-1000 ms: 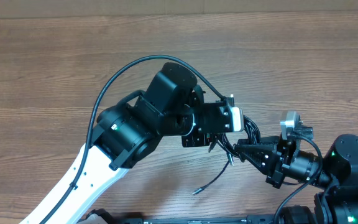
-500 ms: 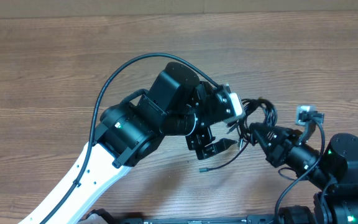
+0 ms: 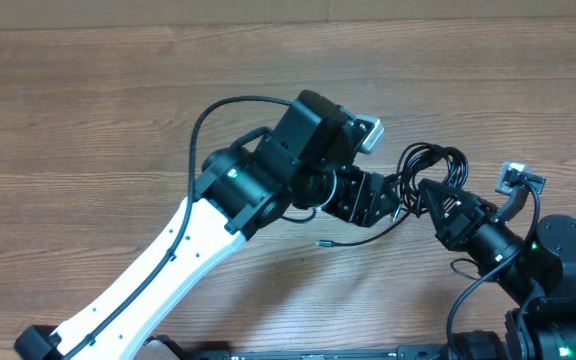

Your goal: Untangle cables

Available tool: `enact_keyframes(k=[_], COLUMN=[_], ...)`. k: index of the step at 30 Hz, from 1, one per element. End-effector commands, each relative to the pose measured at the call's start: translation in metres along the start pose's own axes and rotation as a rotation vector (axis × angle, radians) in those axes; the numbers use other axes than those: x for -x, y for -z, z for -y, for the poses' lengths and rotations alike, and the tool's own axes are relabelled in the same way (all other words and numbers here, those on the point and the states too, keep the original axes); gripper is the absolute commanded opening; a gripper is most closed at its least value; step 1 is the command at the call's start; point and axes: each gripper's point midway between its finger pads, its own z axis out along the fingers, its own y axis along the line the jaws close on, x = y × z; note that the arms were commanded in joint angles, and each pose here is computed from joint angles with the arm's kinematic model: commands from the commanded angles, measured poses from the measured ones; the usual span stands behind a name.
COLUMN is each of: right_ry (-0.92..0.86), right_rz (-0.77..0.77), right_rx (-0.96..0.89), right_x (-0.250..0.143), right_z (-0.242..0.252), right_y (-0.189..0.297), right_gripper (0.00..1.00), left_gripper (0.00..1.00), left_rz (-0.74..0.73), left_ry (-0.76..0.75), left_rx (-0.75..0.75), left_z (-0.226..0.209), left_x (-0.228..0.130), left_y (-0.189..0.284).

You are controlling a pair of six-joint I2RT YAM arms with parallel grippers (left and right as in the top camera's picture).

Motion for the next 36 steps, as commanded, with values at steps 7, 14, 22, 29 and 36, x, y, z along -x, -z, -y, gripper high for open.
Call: enact_keyframes(k=[7,14,22,29,36], right_ry=[0.003,-0.106,-0.162,-0.147,-0.154], right_rz=[0.067,0.066,0.006,-0.013,-0.027], right_rx=[-0.013,-0.009,0.081,0.12,0.116], right_x=[0.015,0.015,0.007,0.005,0.002], right_z=[-0.005,-0.005,-0.023,-0.03,-0.029], right_y=[0.006,0.006,0.007,0.007,0.007], right_gripper=[0.04,0.04,0.04,0.04,0.04], left_gripper=[0.84,0.87,0.83,0.71,0.66], left_rz=[-0.048,-0.03,0.03,0.09,0.113], left_ry=[0.121,0.085,0.082,0.093,0.137], left_rx=[-0.103,-0.049,0.049,0.135,0.178], left_z=[0.025,0.029,0.014,-0.001,-0.01], left_x=[-0.004,-0.009,-0.001,0.009,0.012], left_y=[-0.003,-0.012,-0.014,-0.012,-0.012])
